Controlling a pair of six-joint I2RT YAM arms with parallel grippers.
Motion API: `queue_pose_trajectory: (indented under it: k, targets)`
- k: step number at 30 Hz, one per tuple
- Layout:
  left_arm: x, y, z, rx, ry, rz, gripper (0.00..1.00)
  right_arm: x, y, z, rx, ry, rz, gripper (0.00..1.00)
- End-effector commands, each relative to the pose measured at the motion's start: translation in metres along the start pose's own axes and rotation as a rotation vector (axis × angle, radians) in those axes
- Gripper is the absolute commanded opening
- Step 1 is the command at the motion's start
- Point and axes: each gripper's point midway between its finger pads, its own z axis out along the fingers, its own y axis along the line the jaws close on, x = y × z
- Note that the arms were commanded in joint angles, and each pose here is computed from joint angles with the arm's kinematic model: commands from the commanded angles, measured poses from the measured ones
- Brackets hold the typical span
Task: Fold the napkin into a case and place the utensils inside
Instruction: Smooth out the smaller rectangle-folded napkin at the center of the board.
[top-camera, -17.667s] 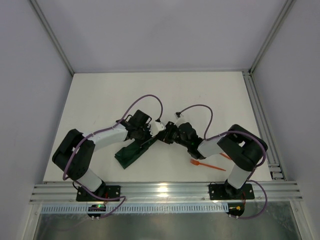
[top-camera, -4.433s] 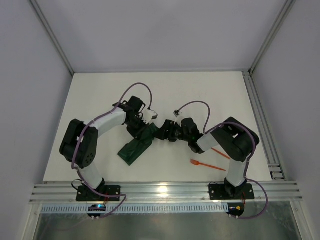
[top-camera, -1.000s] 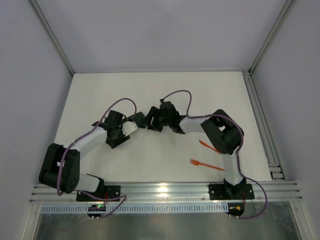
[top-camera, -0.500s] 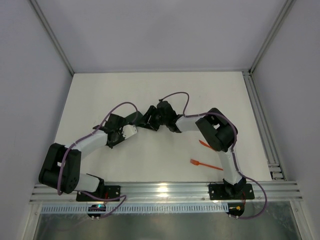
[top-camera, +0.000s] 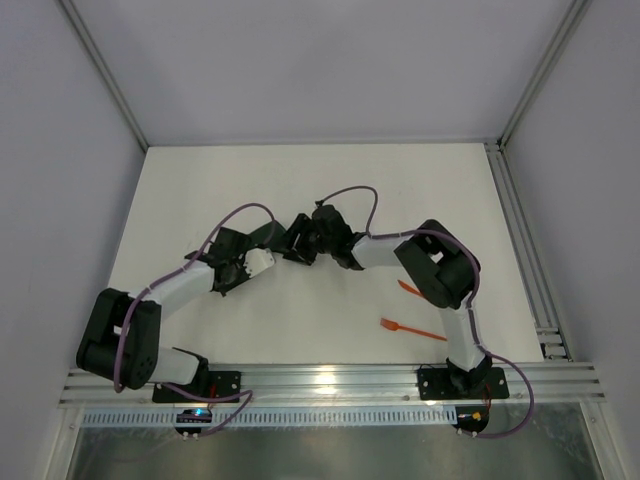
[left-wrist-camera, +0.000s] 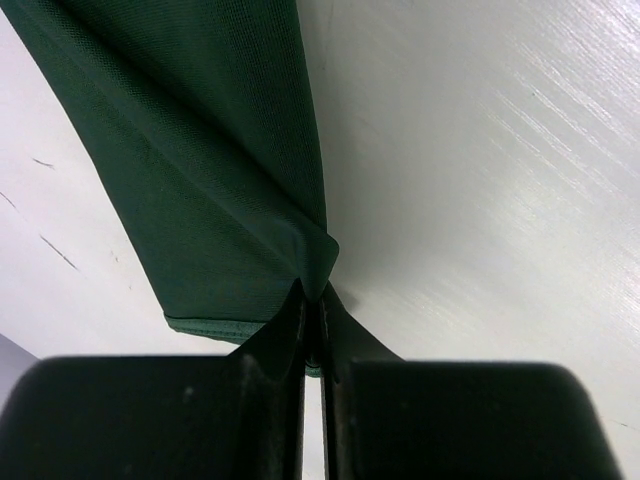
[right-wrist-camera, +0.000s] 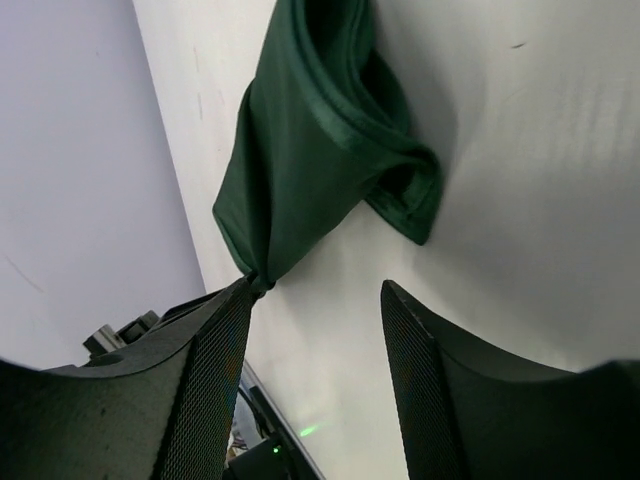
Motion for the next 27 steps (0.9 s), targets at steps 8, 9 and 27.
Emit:
queue_pose_trajectory:
  k: [8, 9, 27]
  targets:
    - [-0.009, 0.001, -0.008, -0.008, -0.057, -0.004, 0.0, -0.004, 0.023, 0.015, -0.05, -0.025, 0.072, 0.62]
    - [-0.01, 0.0, -0.008, -0.003, -0.06, -0.002, 0.0, -0.004, 0.023, 0.016, -0.049, -0.034, 0.068, 0.62]
    - [-0.005, -0.034, -0.02, 0.157, -0.093, 0.072, 0.0, -0.024, 0.02, 0.054, -0.017, -0.083, 0.016, 0.35]
